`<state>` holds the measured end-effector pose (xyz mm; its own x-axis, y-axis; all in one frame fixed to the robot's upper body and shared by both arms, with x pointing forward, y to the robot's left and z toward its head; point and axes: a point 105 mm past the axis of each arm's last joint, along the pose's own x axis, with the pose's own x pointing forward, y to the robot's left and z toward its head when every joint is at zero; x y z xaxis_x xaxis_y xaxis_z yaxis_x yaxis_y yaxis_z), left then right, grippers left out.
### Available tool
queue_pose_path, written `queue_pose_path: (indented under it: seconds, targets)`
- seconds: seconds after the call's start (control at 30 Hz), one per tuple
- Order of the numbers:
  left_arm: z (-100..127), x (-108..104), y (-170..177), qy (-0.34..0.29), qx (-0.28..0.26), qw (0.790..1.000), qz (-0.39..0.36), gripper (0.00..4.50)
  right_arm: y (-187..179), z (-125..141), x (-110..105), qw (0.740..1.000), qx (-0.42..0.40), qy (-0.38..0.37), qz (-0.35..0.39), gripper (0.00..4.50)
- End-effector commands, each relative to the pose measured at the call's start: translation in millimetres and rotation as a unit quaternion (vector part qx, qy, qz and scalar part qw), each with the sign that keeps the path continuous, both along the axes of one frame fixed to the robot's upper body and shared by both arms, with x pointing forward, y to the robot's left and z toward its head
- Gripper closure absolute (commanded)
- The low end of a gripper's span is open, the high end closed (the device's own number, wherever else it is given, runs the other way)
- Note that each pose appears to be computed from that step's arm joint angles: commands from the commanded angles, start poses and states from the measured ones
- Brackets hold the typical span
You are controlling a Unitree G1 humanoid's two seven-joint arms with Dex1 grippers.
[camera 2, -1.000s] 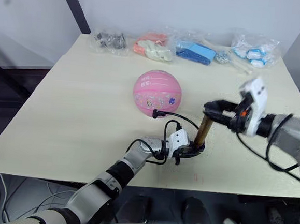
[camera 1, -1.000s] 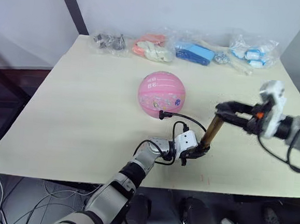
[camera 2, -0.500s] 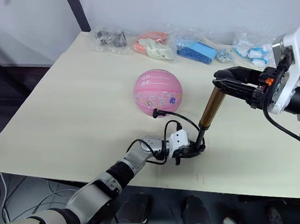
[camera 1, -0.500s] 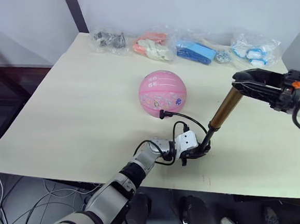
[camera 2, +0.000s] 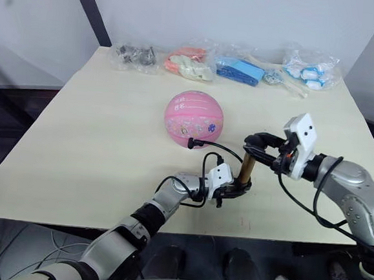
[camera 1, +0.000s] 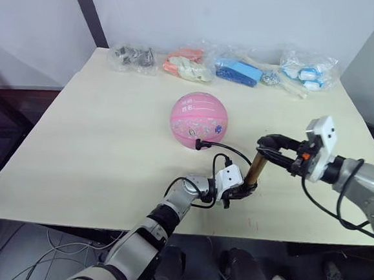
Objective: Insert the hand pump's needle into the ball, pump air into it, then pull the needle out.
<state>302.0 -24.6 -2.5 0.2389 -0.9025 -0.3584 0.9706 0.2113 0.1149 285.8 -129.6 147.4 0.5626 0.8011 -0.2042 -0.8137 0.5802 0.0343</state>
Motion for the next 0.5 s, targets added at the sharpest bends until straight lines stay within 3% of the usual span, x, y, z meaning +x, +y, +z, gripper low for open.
queue_pose_path:
  seconds: [0.03, 0.2, 0.5]
  targets:
    - [-27, -11, 12, 0.037, 0.046, 0.998, -0.002, 3.42, 3, -70, -16, 0.991, -0.036, 0.131, 0.008, 2.6]
    - [-29, -12, 13, 0.037, 0.048, 0.998, 0.0, 3.42, -4, -36, -13, 0.996, -0.034, 0.084, 0.008, 2.6]
    - [-29, -12, 12, 0.038, 0.048, 0.998, 0.0, 3.42, -18, 78, -10, 0.999, 0.018, -0.03, 0.012, 2.6]
